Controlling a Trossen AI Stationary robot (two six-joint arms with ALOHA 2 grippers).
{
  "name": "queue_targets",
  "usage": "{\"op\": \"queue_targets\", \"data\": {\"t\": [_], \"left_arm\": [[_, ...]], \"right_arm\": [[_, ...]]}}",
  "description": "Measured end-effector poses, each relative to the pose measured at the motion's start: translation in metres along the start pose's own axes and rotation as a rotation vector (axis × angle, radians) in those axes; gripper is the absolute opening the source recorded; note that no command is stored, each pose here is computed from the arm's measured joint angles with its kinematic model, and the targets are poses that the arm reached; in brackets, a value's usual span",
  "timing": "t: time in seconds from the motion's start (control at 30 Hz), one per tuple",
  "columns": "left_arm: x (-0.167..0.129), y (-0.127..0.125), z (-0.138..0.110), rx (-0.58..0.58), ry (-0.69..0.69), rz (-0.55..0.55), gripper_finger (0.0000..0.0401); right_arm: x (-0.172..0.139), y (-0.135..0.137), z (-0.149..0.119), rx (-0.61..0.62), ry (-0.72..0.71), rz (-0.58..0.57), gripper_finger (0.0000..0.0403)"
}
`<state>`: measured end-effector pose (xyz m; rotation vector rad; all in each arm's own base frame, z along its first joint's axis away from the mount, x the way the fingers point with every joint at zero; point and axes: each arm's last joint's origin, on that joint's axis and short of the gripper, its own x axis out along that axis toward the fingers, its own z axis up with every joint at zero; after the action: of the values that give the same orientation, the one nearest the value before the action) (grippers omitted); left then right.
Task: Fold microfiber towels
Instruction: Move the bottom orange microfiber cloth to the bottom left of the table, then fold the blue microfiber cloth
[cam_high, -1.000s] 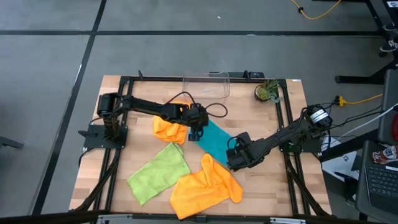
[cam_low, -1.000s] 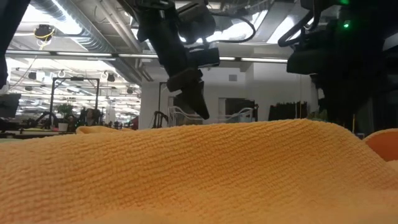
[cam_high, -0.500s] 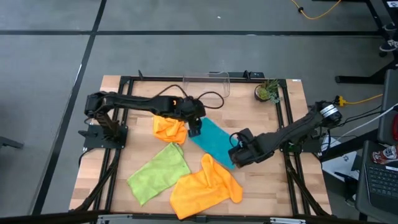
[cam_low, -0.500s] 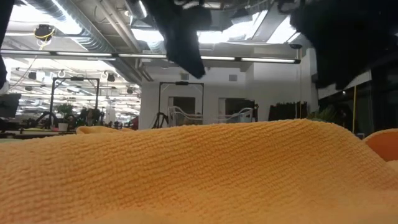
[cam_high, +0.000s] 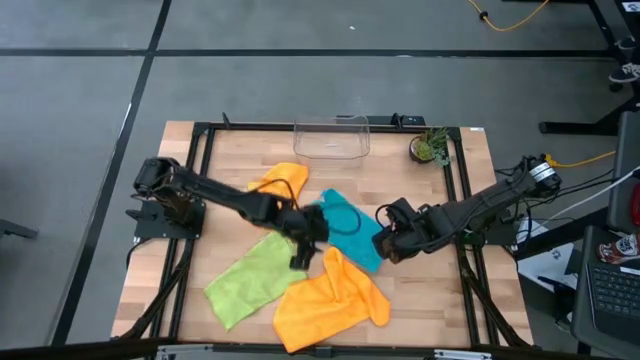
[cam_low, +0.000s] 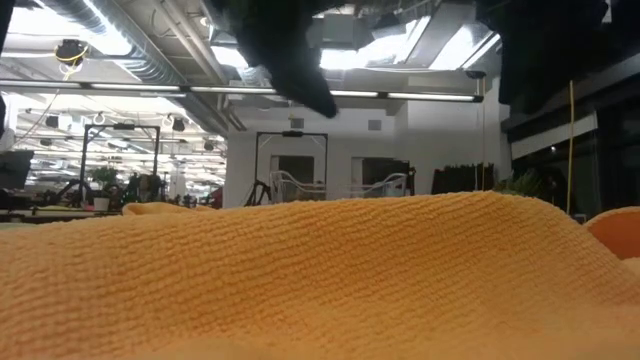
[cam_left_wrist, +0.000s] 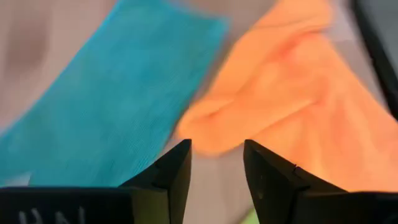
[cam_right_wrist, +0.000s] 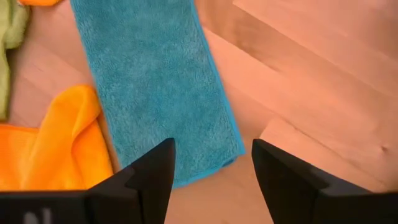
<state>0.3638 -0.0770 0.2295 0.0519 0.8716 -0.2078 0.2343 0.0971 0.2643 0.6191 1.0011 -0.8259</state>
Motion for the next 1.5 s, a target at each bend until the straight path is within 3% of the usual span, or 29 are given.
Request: {"op": "queue_targets", "data": {"t": [0.1,0.3,0.43,0.63,0.77,0.87,1.03,1.23,1.33,1.5], "left_arm": [[0.017,-0.013,0.000,0.047,-0.036,-0.021,0.0138],[0.046,-0.027,0.018,-0.120,-0.275,-0.094,0.0138],[0.073,-0.043,0.032,-0.286,-0.404,-0.164,0.0138],[0.126,-0.075,0.019,-0.305,-0.204,-0.098,0.0135],[0.134,-0.084,-0.001,-0.451,0.089,-0.018,0.0135],[0.113,-0.087,-0.016,-0.522,0.355,0.085,0.0135],[0.075,-0.087,-0.048,-0.464,0.767,0.214,0.0134],[0.040,-0.062,-0.086,-0.408,1.170,0.395,0.0113],[0.019,-0.054,-0.079,-0.481,1.175,0.359,0.0103],[-0.044,-0.051,-0.040,-0.551,0.862,0.257,0.0098]], "right_arm": [[0.003,-0.002,0.007,-0.001,0.002,-0.012,0.0216],[-0.010,-0.016,0.030,-0.063,-0.002,-0.085,0.0216],[-0.033,-0.026,0.047,-0.119,-0.018,-0.045,0.0216],[-0.064,-0.039,0.058,-0.199,-0.080,0.063,0.0216],[-0.075,-0.049,0.059,-0.208,-0.092,0.100,0.0216],[-0.081,-0.055,0.056,-0.224,-0.091,0.123,0.0216],[-0.084,-0.057,0.055,-0.272,-0.094,0.133,0.0216],[-0.083,-0.059,0.054,-0.286,-0.086,0.118,0.0216],[-0.084,-0.059,0.053,-0.348,-0.060,0.125,0.0216],[-0.086,-0.067,0.049,-0.380,0.024,0.125,0.0216]]}}
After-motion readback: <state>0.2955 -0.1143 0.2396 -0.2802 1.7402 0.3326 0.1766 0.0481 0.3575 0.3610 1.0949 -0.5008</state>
